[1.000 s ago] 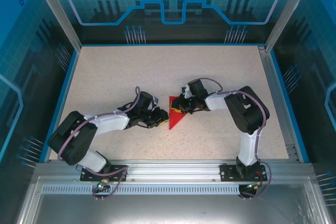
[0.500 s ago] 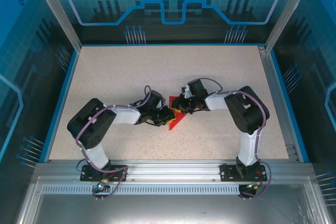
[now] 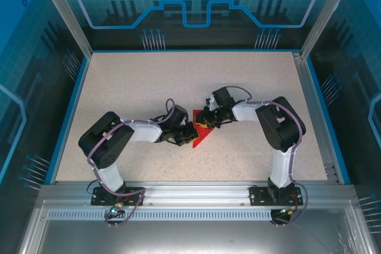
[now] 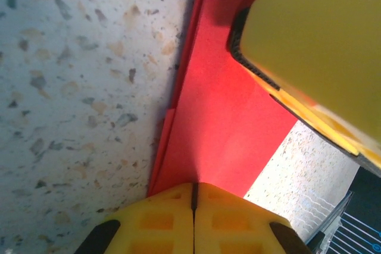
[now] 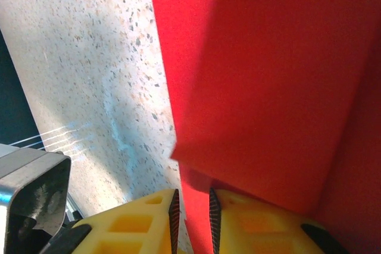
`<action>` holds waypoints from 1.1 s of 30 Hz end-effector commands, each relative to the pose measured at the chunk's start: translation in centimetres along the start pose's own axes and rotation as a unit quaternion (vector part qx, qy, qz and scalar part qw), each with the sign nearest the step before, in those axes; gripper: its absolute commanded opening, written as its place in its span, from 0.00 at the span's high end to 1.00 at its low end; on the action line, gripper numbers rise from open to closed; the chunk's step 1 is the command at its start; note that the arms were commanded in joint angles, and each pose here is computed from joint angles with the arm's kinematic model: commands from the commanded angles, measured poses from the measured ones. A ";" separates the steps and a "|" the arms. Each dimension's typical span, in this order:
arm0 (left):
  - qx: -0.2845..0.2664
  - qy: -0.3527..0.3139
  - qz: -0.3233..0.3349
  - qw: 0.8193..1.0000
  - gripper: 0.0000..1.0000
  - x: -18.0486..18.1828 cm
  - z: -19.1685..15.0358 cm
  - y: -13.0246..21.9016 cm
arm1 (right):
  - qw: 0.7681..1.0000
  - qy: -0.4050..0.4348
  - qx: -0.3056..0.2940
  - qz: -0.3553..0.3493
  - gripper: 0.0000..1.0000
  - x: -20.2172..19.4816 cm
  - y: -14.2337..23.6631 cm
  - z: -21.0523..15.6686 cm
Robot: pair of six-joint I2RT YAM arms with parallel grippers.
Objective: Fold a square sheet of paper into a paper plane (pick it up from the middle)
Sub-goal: Fourth fold the wing at the center of the table.
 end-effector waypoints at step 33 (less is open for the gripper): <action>0.033 0.031 0.147 0.988 0.97 7.7 -2.6 -0.3 | 0.998 0.040 -0.026 -0.045 0.91 -3.8 0.7 3.7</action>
Point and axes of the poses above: each hand's point on the last joint's axis, 136 mm out from that joint toward the fingers, its own y axis back along the fingers, its own x axis along the line the jaws close on, z = x × y, the point moved 3 cm from there along y, back along the fingers, and after that the axes turned 4 degrees about y, right-handed, at the moved point
